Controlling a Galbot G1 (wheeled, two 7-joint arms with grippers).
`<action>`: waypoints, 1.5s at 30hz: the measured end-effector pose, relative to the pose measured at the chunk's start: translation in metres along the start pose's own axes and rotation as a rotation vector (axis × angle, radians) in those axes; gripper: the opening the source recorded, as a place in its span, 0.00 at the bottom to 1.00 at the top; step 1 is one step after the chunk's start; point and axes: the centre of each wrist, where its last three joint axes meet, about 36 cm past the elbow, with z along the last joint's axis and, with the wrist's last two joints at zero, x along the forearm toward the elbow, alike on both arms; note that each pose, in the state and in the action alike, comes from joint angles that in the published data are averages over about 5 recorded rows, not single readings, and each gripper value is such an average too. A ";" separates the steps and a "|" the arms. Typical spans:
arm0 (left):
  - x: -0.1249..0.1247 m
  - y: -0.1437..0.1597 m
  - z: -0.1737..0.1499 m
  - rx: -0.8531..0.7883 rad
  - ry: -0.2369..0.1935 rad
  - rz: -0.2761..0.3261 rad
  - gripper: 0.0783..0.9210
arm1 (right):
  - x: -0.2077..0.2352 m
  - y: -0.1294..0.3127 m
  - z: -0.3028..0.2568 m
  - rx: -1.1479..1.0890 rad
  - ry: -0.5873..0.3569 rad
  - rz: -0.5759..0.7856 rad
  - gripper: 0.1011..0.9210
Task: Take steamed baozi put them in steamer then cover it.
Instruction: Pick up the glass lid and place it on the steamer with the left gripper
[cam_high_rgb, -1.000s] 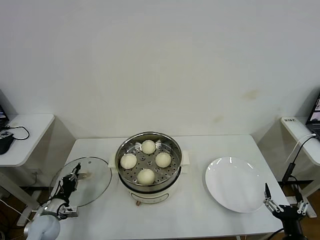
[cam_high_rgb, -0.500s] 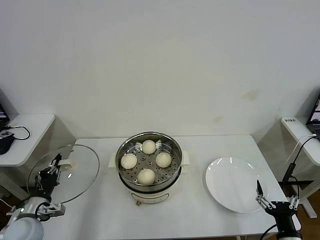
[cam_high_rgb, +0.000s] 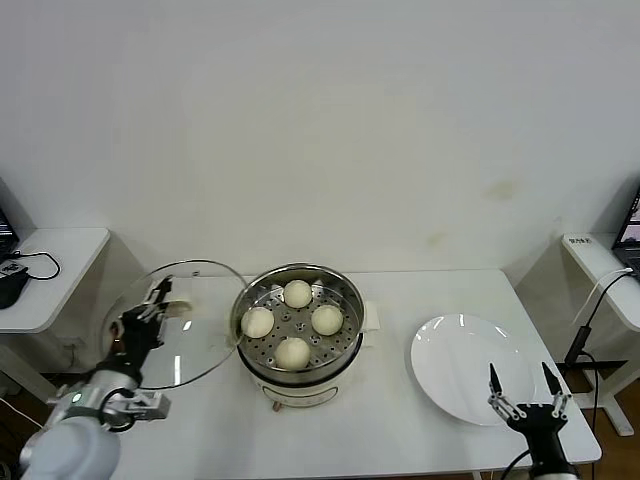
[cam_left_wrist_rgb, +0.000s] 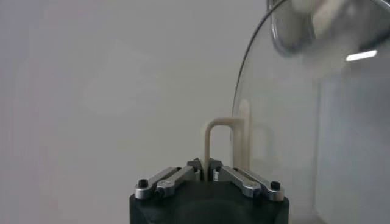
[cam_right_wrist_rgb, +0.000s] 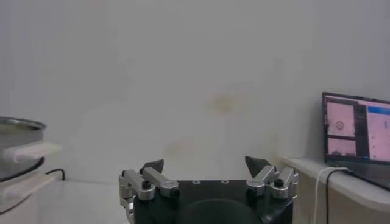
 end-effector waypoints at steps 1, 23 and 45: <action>-0.003 0.000 -0.006 0.006 -0.008 0.002 0.07 | 0.000 0.003 0.001 0.001 0.001 -0.002 0.88; -0.088 -0.026 -0.114 0.007 -0.048 0.068 0.07 | -0.014 0.047 0.028 0.066 0.057 -0.047 0.88; -0.095 -0.038 -0.190 0.010 -0.040 0.098 0.07 | -0.019 0.055 0.037 0.109 0.092 -0.038 0.88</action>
